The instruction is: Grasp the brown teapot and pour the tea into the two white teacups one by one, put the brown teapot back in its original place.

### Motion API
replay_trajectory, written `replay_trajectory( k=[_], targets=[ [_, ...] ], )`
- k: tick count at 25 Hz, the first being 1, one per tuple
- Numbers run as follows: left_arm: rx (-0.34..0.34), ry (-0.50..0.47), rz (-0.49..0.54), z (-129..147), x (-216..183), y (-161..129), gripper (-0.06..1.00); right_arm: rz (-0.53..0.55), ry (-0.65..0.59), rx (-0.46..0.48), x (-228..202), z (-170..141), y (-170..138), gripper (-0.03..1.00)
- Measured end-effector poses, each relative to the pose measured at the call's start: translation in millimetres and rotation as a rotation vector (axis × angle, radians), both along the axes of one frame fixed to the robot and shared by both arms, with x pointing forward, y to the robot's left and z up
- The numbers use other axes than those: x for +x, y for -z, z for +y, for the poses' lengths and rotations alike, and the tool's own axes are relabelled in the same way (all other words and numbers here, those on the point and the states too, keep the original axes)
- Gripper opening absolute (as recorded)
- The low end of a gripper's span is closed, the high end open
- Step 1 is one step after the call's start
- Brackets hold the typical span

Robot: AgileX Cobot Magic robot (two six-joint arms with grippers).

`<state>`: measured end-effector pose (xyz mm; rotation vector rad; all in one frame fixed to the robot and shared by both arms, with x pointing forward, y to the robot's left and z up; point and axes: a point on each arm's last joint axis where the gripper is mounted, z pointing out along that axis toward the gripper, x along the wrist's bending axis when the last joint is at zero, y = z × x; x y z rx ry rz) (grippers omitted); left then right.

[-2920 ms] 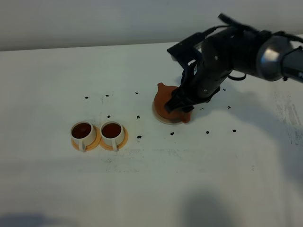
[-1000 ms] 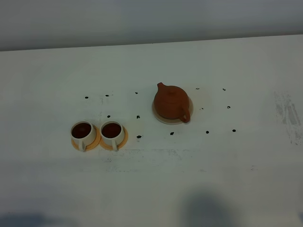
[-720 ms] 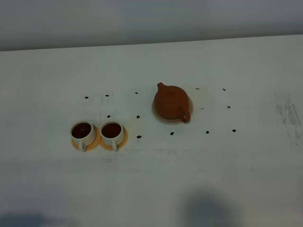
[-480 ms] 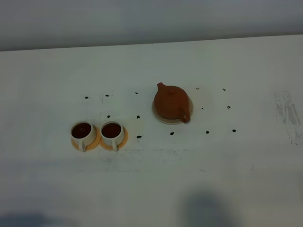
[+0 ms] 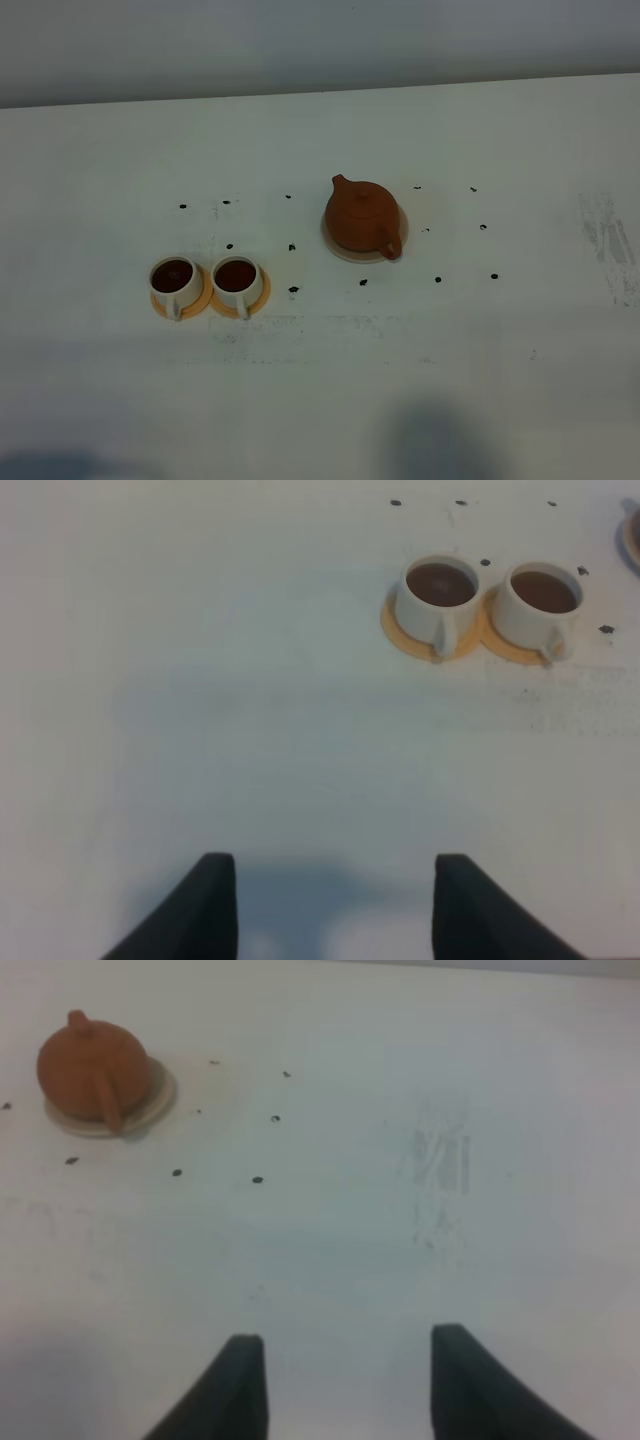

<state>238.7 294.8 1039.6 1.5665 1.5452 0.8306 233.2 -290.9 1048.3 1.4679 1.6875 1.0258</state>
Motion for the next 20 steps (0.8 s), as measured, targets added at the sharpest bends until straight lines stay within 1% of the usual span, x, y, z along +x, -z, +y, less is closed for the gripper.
replay_trajectory(
  k=[20],
  targets=[
    [0.000, 0.000, 0.000, 0.0, 0.0, 0.0, 0.44, 0.000, -0.002, 0.004, 0.0, 0.4, 0.0, 0.39]
  ],
)
